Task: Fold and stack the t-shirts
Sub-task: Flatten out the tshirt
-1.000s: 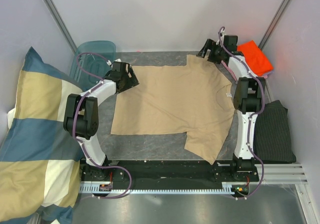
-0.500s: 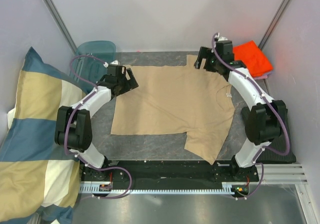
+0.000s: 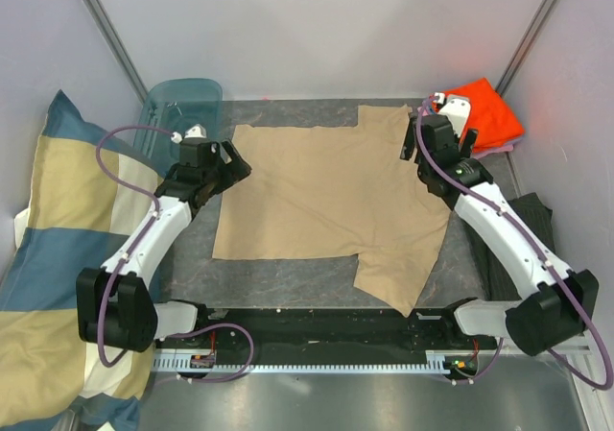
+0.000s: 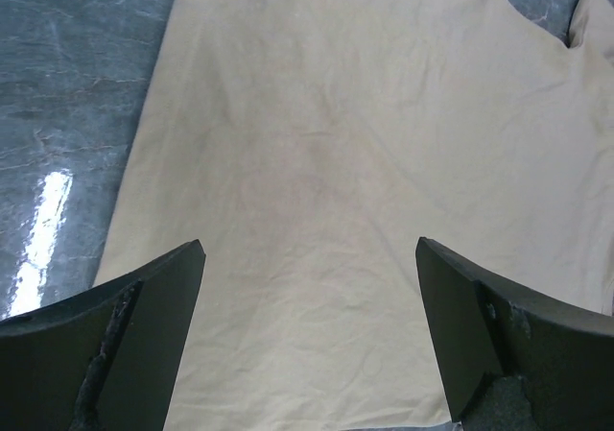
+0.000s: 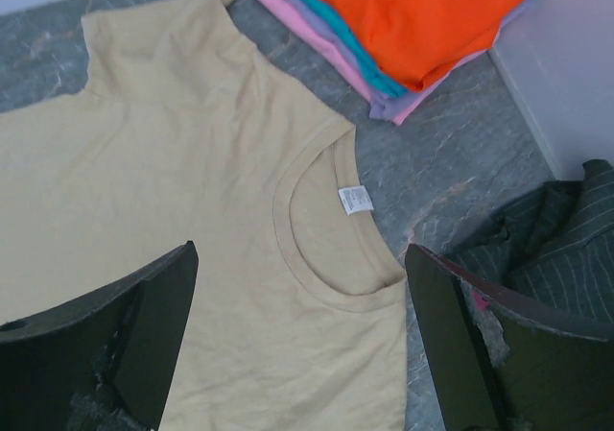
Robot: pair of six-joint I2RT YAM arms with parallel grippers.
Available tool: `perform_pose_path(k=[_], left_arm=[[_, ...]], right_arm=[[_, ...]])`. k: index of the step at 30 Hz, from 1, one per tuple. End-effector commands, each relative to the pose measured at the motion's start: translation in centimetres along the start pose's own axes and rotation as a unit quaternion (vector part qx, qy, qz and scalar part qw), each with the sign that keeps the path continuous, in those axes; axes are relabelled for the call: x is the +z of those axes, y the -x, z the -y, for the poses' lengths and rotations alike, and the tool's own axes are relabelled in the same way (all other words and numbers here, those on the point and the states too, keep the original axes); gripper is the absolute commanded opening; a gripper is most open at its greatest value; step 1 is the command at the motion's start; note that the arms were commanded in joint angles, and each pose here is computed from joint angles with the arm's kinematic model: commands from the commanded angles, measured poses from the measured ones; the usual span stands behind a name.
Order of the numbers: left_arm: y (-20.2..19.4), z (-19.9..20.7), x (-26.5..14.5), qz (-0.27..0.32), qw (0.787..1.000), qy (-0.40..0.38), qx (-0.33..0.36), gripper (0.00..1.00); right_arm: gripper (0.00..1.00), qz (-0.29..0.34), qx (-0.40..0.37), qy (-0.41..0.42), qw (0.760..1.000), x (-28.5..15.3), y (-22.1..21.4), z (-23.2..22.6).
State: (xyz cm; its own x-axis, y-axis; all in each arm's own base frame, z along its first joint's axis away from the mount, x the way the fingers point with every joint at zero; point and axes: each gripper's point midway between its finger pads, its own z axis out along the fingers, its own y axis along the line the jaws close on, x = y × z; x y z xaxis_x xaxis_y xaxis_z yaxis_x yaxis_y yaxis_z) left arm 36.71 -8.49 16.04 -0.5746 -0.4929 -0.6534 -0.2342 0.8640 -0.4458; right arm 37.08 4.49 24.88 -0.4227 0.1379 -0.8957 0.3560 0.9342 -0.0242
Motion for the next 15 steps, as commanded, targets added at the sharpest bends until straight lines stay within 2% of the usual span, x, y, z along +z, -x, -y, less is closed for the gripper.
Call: perform_pose_path(k=[1,4,10,11,15], left_arm=[[0.5,-0.2,-2.1,0.020,1.000,-0.014,-0.013,0.98],[0.9,-0.1,-3.0,0.028,0.999,-0.021,0.007,0.87],[0.4,-0.7,-4.5,0.033,0.999,-0.021,0.022,0.86],[0.5,-0.7,-4.9,0.041,0.999,-0.023,0.019,0.86],[-0.4,-0.7,-5.1,0.032,0.999,-0.034,0.016,0.86]], right_arm=[[0.98,0.034,0.027,0.001,0.999,-1.3,1.4,0.9],[0.98,0.012,0.038,0.001,0.999,-1.5,-0.2,1.1],[0.98,-0.064,0.064,-0.003,0.996,-4.1,-5.9,3.2],[0.98,-0.080,0.087,-0.013,0.993,-4.5,-7.2,3.6],[0.98,-0.151,0.098,-0.022,0.983,-7.9,-13.6,4.7]])
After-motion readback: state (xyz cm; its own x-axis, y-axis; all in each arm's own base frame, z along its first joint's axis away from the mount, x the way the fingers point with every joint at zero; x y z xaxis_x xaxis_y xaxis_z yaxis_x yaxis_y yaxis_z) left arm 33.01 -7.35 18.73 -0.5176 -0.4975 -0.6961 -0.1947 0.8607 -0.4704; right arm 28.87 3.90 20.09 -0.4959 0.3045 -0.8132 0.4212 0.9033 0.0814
